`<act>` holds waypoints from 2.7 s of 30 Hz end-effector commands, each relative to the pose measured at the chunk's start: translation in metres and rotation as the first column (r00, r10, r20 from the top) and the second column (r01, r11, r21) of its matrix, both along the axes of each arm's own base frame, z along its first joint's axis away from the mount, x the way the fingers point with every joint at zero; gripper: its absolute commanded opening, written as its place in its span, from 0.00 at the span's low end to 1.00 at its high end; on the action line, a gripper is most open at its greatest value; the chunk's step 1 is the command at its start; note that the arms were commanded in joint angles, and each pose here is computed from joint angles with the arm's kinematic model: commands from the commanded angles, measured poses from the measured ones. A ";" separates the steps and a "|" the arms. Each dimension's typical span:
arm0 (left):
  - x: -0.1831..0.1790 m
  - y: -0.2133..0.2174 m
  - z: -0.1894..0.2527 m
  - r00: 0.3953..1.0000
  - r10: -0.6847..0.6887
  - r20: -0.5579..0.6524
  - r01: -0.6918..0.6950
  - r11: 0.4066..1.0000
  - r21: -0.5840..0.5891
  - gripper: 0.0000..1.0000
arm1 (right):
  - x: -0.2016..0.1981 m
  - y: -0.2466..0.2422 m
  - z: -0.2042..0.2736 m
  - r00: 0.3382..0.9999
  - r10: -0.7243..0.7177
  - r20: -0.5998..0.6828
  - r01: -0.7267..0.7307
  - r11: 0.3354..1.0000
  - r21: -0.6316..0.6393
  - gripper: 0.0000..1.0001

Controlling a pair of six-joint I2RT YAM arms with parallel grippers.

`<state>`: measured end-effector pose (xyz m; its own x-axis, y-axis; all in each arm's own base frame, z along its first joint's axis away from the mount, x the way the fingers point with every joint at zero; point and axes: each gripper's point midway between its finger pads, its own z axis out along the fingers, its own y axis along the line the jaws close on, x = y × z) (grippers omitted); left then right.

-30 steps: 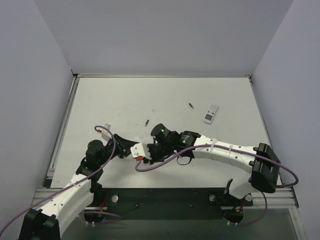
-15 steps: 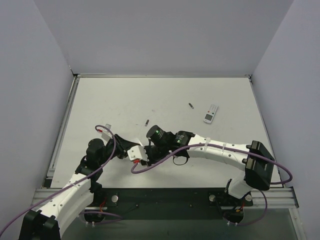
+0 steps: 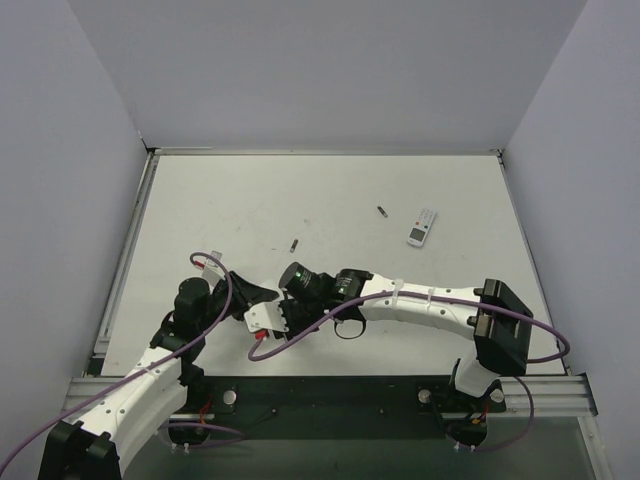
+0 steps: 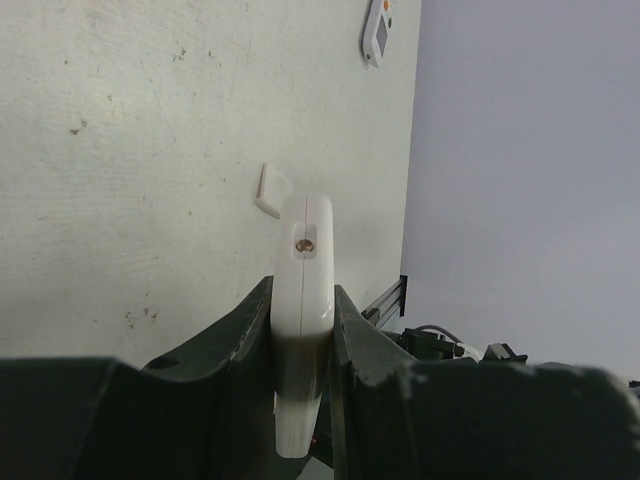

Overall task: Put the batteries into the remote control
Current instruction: Load the battery into the remote control, then move the battery cover to the center of the board.

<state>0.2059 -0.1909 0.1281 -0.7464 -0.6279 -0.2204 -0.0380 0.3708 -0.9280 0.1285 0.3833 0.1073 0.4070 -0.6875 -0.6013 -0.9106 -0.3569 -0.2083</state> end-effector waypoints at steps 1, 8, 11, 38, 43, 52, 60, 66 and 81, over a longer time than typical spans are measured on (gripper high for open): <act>0.007 -0.011 0.124 0.964 -0.005 0.264 0.067 0.972 -0.226 0.00 | 0.000 -0.066 -0.058 0.996 -0.083 0.018 0.084 0.938 -0.335 0.00; 0.010 -0.012 0.118 0.968 -0.004 0.251 0.061 0.974 -0.220 0.00 | -0.016 -0.061 -0.058 1.000 -0.022 0.021 0.028 0.938 -0.347 0.03; 0.011 -0.011 0.115 0.968 0.005 0.250 0.050 0.975 -0.216 0.00 | -0.028 -0.052 -0.057 1.000 0.017 -0.003 -0.017 0.941 -0.339 0.08; 0.022 -0.001 0.046 0.971 0.054 0.234 -0.031 0.994 -0.102 0.00 | -0.005 -0.029 0.070 0.965 -0.260 0.040 0.245 0.944 0.223 0.49; 0.021 0.002 0.038 0.954 0.046 0.296 -0.030 0.998 -0.058 0.00 | 0.049 -0.063 0.102 0.778 -0.594 -0.206 0.626 0.701 0.342 0.80; 0.022 0.025 0.021 0.909 0.093 0.407 -0.135 0.988 0.077 0.00 | 0.101 -0.153 0.032 0.065 -0.942 -0.328 0.997 0.072 -0.009 1.00; 0.023 0.034 0.019 0.902 0.111 0.417 -0.179 0.976 0.127 0.00 | 0.101 -0.163 -0.015 -0.253 -0.934 -0.252 0.968 -0.245 -0.062 1.00; 0.023 0.038 0.015 0.906 0.127 0.403 -0.201 0.968 0.148 0.00 | 0.117 -0.150 -0.026 -0.289 -0.948 -0.131 0.953 -0.298 0.059 1.00; 0.018 0.039 0.009 0.919 0.121 0.376 -0.194 0.968 0.162 0.00 | 0.137 -0.135 -0.050 -0.266 -0.963 0.047 0.959 -0.259 0.117 1.00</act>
